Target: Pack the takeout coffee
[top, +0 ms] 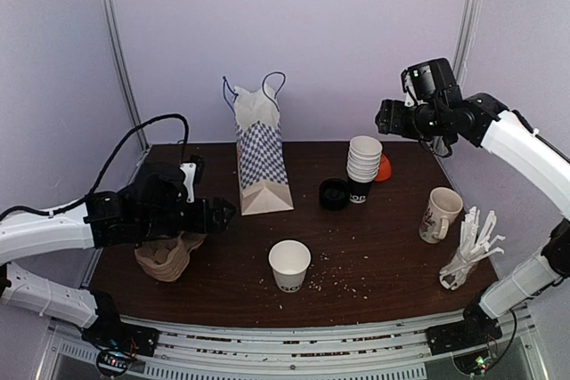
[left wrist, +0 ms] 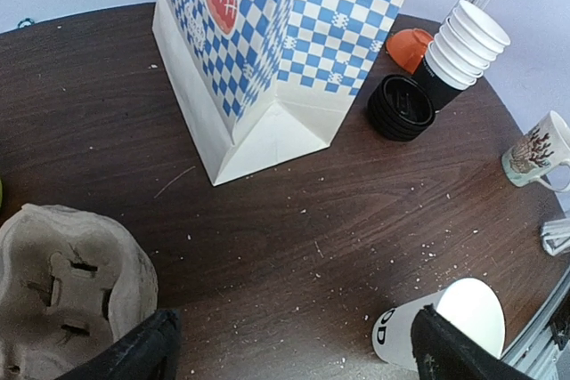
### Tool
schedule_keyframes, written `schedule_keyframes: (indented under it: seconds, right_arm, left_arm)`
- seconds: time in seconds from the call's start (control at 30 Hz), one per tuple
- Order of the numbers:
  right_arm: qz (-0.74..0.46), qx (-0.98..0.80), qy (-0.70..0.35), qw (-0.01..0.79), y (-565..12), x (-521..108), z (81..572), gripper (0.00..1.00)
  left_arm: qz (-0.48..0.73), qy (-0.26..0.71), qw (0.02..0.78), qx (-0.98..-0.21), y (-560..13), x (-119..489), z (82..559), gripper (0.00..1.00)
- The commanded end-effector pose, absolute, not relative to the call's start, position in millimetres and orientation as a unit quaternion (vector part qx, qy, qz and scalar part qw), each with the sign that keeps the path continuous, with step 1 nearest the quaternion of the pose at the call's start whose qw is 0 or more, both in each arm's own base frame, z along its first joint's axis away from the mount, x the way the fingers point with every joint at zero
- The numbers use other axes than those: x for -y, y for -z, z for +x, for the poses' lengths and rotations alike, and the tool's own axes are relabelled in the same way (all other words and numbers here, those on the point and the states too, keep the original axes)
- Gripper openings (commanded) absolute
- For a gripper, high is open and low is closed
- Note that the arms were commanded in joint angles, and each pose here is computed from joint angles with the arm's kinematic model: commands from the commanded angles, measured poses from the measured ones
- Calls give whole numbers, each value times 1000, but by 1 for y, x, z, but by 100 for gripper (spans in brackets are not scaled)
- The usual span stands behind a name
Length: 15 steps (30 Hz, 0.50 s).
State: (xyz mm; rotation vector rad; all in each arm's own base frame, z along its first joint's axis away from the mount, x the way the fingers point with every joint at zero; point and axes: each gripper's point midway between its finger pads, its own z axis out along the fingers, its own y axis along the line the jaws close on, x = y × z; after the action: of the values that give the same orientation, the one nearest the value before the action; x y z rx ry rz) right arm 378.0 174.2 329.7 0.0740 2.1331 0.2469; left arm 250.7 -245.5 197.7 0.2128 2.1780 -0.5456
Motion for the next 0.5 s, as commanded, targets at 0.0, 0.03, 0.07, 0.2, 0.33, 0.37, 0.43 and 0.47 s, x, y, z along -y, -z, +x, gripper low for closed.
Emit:
schedule_keyframes:
  seconds: [0.0,0.03,0.07,0.2,0.33,0.37,0.43,0.47]
  right_arm:
    - [26,-890,-116,440,-290,-182,392,74]
    - [24,-892,-119,435,-281,-184,392,74]
    - [25,-894,-127,429,-272,-187,390,73]
    - [27,-886,-155,435,-245,-202,371,72]
    - [37,-895,-184,405,-193,-221,352,68]
    - [50,-899,-191,392,-181,-223,351,66]
    - [68,-901,-197,380,-161,-227,353,62]
    - [79,-900,-199,379,-153,-228,356,60]
  left_arm:
    - [105,229,452,-856,-218,259,261,93]
    - [110,230,450,-856,-217,262,262,93]
    - [114,233,449,-855,-218,264,262,93]
    - [139,266,433,-850,-215,282,257,93]
    - [156,283,408,-854,-203,296,253,93]
    - [157,283,406,-855,-201,298,254,93]
    - [158,281,405,-856,-198,300,256,93]
    - [159,280,404,-856,-197,301,257,93]
